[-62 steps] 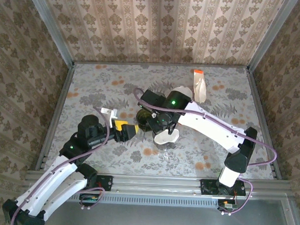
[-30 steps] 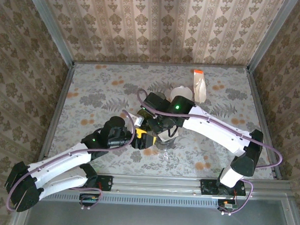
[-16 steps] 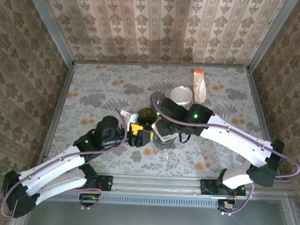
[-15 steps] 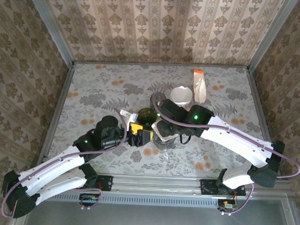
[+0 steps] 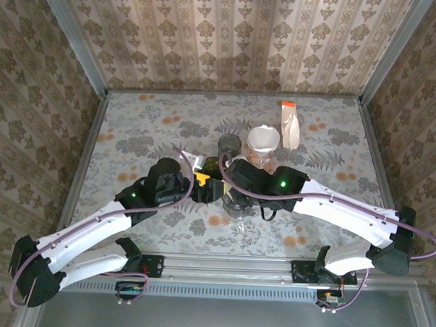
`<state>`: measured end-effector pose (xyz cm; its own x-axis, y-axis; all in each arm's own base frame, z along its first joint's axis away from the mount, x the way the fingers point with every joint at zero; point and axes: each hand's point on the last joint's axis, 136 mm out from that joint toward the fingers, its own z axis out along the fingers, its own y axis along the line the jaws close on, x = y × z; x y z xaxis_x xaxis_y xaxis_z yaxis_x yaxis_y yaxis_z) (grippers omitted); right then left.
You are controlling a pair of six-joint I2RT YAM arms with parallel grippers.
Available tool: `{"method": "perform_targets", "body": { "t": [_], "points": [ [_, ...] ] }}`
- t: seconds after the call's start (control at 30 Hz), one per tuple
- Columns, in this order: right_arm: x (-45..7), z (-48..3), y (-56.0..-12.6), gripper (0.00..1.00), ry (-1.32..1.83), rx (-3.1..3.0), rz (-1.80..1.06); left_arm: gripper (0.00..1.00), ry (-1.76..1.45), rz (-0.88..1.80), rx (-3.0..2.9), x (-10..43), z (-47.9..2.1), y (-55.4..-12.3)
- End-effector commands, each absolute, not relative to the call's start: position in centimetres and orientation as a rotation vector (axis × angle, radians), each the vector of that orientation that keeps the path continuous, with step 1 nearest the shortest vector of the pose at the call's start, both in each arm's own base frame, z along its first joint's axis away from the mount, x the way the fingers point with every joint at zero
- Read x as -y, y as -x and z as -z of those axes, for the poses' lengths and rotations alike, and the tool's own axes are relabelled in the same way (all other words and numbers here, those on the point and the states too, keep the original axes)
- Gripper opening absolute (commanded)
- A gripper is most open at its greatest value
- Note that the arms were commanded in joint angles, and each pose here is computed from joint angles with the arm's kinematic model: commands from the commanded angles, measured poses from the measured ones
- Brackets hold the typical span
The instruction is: Place the coffee filter in the dripper
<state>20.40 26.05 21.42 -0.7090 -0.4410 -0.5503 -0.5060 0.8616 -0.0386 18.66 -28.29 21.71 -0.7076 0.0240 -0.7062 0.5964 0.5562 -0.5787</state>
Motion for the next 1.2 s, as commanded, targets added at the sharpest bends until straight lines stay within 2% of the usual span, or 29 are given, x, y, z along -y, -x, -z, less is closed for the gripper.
{"method": "perform_targets", "body": {
  "t": [0.0, 0.2, 0.4, 0.6, 0.87, 1.0, 1.17],
  "points": [
    [-26.4, -21.5, -20.2, 0.24, 0.718, -2.440, -0.181, 0.83, -0.515, 1.135, -2.101, 29.1, -23.1, -19.0],
    [-27.6, -21.2, -19.3, 0.21, 0.770, -2.433, -0.272, 0.74, -0.526, 1.127, -2.130, 29.6, -22.5, -18.9],
    [-28.2, -20.8, -18.7, 0.19, 0.799, -2.440, -0.330, 0.70, -0.526, 1.131, -2.139, 29.7, -22.3, -18.7],
    [-28.3, -20.4, -18.6, 0.19, 0.796, -2.449, -0.328, 0.59, -0.547, 1.126, -2.164, 29.8, -21.7, -18.3],
    [-28.5, -20.6, -18.6, 0.20, 0.790, -2.442, -0.356, 0.58, -0.565, 1.110, -2.213, 29.7, -20.7, -17.8],
    [-27.1, -22.9, -19.3, 0.28, 0.735, -2.382, -0.336, 0.57, -0.565, 1.096, -2.222, 29.4, -20.6, -17.7],
    [-23.6, -24.5, -21.3, 0.51, 0.569, -2.372, -0.281, 0.56, -0.561, 1.094, -2.227, 29.4, -20.4, -17.7]
  ]
}}
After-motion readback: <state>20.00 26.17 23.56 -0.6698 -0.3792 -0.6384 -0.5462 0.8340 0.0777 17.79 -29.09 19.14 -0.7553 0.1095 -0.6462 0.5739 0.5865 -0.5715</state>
